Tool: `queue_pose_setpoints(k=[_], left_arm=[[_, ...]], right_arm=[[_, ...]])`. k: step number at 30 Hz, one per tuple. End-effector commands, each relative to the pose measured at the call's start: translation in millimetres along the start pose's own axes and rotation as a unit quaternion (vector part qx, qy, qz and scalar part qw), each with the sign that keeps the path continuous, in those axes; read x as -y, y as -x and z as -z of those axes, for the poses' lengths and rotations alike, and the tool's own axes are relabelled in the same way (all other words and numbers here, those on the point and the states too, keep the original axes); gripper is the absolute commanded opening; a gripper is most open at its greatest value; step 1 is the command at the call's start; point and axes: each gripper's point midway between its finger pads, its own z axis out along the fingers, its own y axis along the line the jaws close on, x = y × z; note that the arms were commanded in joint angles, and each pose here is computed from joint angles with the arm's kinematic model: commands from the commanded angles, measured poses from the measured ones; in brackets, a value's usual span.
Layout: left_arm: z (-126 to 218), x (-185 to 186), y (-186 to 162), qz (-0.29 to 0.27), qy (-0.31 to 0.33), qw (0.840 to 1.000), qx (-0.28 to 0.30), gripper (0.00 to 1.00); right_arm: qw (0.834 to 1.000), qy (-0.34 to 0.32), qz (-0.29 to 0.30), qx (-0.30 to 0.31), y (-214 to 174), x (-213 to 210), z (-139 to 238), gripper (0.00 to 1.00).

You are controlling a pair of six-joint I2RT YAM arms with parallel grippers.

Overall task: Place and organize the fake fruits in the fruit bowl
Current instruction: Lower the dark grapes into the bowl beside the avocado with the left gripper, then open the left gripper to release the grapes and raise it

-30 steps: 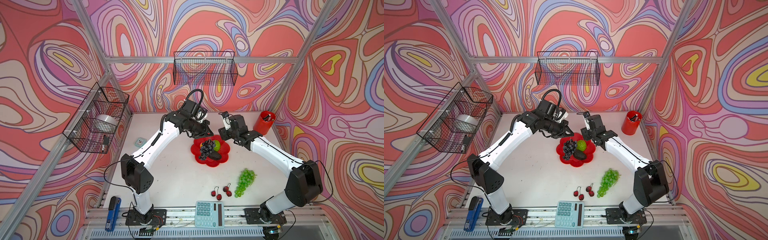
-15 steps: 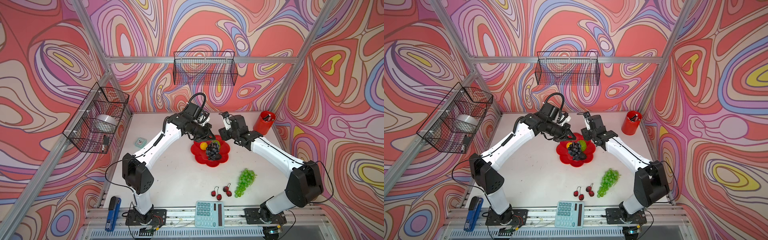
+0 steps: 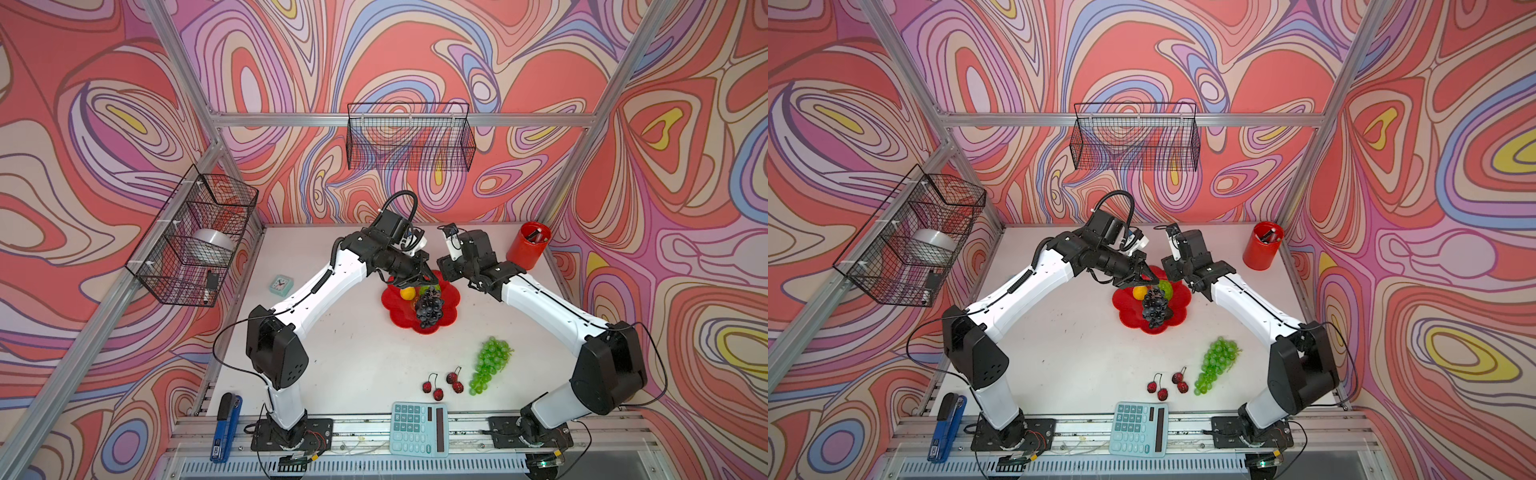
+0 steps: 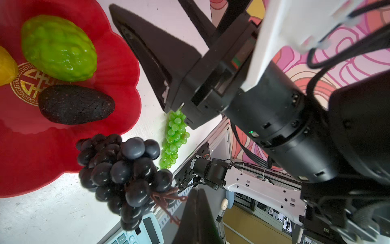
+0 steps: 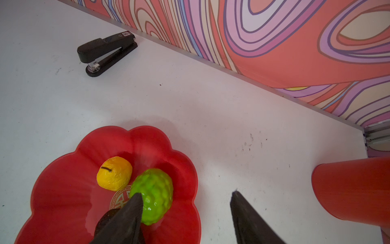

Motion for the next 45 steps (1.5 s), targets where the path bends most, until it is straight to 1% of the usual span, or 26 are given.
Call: queue_pose_setpoints(k=[1, 7, 15, 21, 27, 36, 45], left_arm=[[-4, 8, 1, -0.001, -0.024, 1.000, -0.001, 0.00], [-9, 5, 2, 0.006, -0.026, 1.000, -0.003, 0.00], [-11, -7, 0, 0.007, -0.011, 1.000, 0.002, 0.00], [-15, -5, 1, 0.012, -0.028, 1.000, 0.000, 0.00], [-17, -2, 2, 0.015, -0.049, 0.999, 0.001, 0.00], [-5, -40, 11, 0.050, -0.029, 0.998, 0.028, 0.00], [-3, -67, 21, 0.060, -0.016, 0.998, 0.029, 0.00]], right_arm=[[1.000, -0.001, -0.001, 0.014, 8, 4, 9, 0.69], [1.000, -0.006, -0.001, 0.016, 10, 5, 11, 0.69], [1.000, -0.003, 0.000, 0.006, 8, 4, 4, 0.70], [1.000, -0.006, 0.000, 0.005, 6, 5, 5, 0.70], [1.000, 0.007, -0.008, 0.010, 10, 1, 7, 0.70], [1.000, 0.013, -0.008, -0.003, 3, -2, -1, 0.70], [1.000, 0.019, -0.007, -0.011, 3, -6, -9, 0.70]])
